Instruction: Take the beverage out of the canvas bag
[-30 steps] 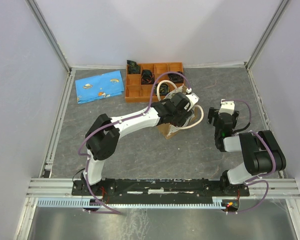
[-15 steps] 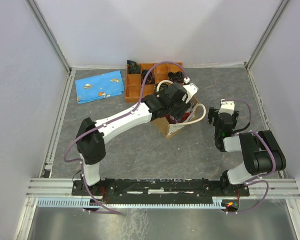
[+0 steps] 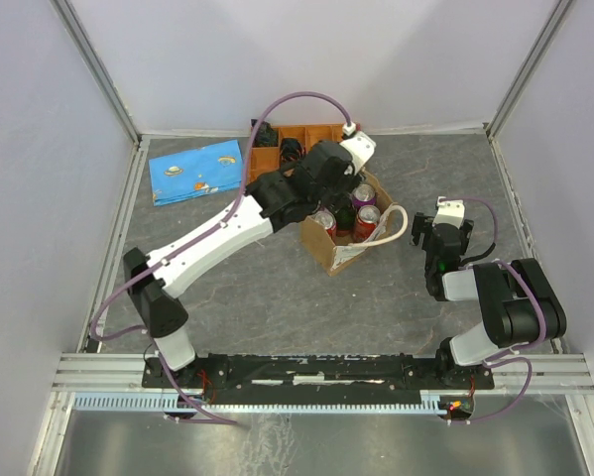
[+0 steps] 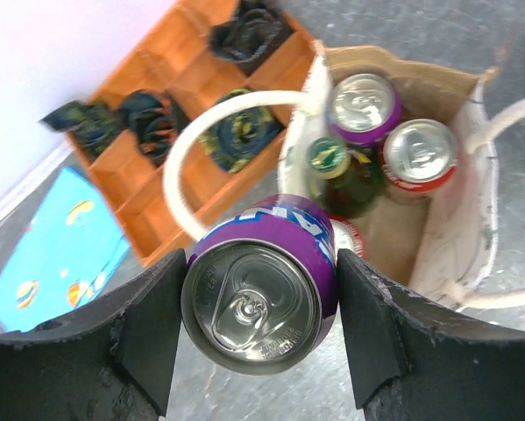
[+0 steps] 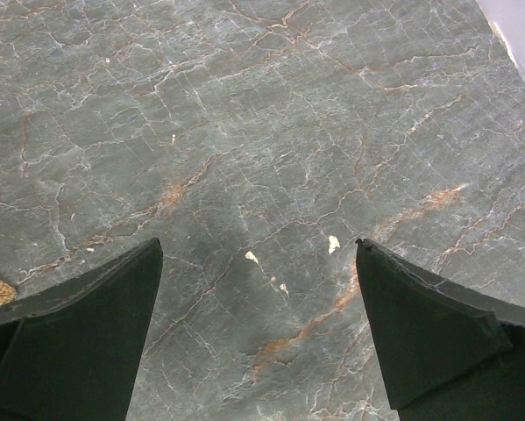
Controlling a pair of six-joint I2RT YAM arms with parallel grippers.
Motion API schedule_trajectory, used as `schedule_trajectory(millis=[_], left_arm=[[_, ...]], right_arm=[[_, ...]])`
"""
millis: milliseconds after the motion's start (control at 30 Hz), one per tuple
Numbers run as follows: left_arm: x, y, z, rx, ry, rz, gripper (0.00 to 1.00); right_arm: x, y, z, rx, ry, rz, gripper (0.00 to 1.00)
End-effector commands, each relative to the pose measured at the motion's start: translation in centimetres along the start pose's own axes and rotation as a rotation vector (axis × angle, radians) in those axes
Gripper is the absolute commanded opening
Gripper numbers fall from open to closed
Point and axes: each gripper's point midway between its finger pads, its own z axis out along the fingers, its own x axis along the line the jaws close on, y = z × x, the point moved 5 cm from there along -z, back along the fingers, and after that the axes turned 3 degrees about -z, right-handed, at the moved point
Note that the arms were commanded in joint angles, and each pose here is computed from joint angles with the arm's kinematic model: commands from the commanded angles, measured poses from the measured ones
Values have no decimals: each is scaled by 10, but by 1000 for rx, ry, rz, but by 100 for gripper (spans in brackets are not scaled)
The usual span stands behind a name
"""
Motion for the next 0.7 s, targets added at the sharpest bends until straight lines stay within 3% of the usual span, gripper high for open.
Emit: schedule_trajectory(millis=[0,333,667], left_arm=[[79,42,-67,-161,240,-83,3],[161,-28,-76,-94,423,-300,3],[170,-107,-29,-35,450,-422,3]], right_arm=[[2,20,5,-63,2,32,99],[1,19,5,-62,1,32,99],[2,20,5,-63,1,32,99]])
